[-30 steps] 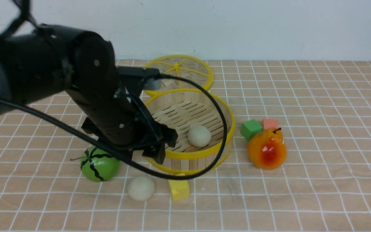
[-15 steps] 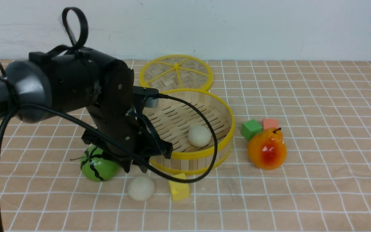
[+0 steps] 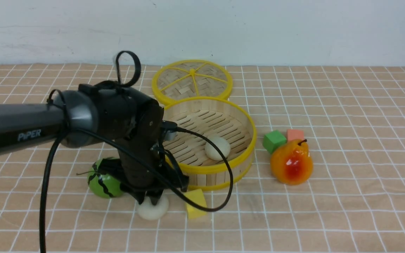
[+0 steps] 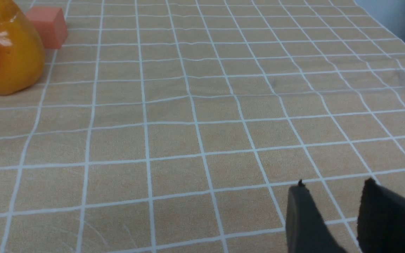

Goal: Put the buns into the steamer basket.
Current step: Use the left arm to grab a steamed stuffed bun, then use the left arm to put the steamed stuffed bun into the steamer

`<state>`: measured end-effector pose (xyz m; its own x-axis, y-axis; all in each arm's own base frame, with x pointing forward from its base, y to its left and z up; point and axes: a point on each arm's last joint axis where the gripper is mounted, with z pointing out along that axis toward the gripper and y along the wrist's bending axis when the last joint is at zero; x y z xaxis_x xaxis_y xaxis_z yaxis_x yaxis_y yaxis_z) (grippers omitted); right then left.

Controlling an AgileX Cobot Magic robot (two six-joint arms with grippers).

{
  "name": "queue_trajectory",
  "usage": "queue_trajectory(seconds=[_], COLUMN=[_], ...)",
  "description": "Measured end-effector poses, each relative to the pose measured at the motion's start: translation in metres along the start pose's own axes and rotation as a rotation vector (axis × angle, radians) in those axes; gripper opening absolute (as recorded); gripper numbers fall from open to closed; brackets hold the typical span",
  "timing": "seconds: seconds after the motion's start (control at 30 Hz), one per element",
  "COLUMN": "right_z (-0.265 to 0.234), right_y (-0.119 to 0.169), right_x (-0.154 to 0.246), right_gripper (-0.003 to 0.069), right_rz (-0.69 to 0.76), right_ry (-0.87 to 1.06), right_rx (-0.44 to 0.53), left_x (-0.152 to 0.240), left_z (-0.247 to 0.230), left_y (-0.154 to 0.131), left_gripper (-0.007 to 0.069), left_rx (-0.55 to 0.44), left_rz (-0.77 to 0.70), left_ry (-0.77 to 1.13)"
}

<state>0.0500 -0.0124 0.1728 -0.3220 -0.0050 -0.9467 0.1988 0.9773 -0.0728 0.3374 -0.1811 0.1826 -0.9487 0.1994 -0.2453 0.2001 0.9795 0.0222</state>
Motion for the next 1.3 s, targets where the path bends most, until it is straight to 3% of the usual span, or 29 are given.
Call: queue_trajectory(seconds=[0.23,0.33,0.43,0.5,0.7,0.83,1.0,1.17,1.3], right_z=[0.0,0.0,0.0,0.0,0.0,0.0,0.0,0.0,0.0], right_y=[0.0,0.0,0.0,0.0,0.0,0.0,0.0,0.0,0.0], right_x=[0.0,0.0,0.0,0.0,0.0,0.0,0.0,0.0,0.0], right_gripper=[0.0241,0.0241,0.0241,0.0241,0.0241,0.0241,0.0241,0.0241,0.0241], right_rz=[0.0,0.0,0.0,0.0,0.0,0.0,0.0,0.0,0.0], right_ry=[0.0,0.0,0.0,0.0,0.0,0.0,0.0,0.0,0.0], right_rx=[0.0,0.0,0.0,0.0,0.0,0.0,0.0,0.0,0.0], left_x=[0.001,0.003,0.004,0.003,-0.001,-0.019,-0.04,-0.062,-0.077], left_z=[0.002,0.002,0.001,-0.002,-0.024,-0.08,-0.118,-0.112,-0.074], left_y=[0.0,-0.002,-0.005,-0.007,-0.006,-0.005,-0.007,-0.013,-0.018], left_gripper=[0.0214,0.0168,0.0027,-0.001,-0.0011,-0.0011,-0.0011,-0.0011,-0.0009], left_rx=[-0.001,0.02,0.055,0.064,0.065,0.101,0.139,0.153,0.108], left_rz=[-0.002,0.009,0.025,0.025,0.027,0.024,0.016,0.019,0.041], left_ry=[0.016,0.039,0.06,0.073,0.063,-0.081,-0.23,-0.319,-0.345])
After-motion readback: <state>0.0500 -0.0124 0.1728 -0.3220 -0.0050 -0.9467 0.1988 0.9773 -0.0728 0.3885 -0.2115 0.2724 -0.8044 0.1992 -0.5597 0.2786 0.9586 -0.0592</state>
